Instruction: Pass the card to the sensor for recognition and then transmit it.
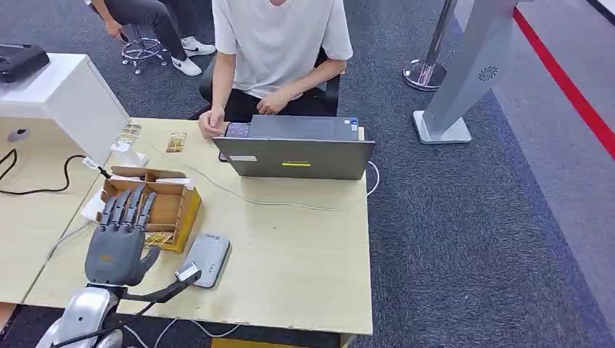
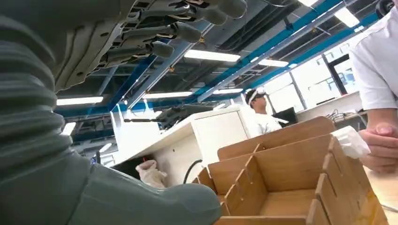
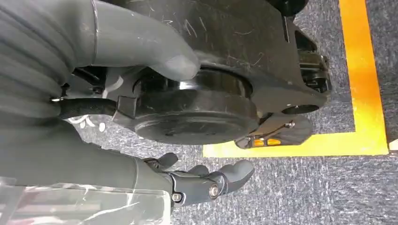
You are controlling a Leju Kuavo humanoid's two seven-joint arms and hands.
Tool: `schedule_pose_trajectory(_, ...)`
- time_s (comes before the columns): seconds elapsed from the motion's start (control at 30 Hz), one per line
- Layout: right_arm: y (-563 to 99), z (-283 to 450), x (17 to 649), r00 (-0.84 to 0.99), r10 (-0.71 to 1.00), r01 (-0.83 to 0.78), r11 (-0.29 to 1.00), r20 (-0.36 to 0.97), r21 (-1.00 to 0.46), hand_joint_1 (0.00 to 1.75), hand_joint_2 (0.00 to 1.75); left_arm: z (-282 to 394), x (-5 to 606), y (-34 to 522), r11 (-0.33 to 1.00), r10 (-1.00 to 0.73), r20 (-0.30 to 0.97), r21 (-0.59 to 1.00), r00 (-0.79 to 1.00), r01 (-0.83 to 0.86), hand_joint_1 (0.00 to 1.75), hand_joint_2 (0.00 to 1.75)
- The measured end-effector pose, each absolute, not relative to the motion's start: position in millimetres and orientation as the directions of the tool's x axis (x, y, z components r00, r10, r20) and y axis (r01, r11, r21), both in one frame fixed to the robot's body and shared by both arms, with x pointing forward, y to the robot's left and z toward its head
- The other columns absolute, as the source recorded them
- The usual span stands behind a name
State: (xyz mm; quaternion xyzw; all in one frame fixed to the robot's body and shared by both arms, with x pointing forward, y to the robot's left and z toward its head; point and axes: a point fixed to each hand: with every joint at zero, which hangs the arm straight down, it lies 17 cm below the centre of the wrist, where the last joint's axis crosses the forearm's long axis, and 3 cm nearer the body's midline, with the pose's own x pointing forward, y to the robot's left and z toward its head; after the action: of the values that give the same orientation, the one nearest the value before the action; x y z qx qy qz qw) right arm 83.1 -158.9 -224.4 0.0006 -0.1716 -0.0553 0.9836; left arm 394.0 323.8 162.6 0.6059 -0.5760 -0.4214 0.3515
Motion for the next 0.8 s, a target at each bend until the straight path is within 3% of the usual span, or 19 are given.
schedule_pose_trajectory(0.8,-159.8,-220.8,81.5,0.939,-0.106,0.105,0.994,0.328,0.023,0.0,1.75,117.0,400.4,343.7,-0.109,-0.994,-0.101,0.96,0.045,-0.259,0.0,1.75)
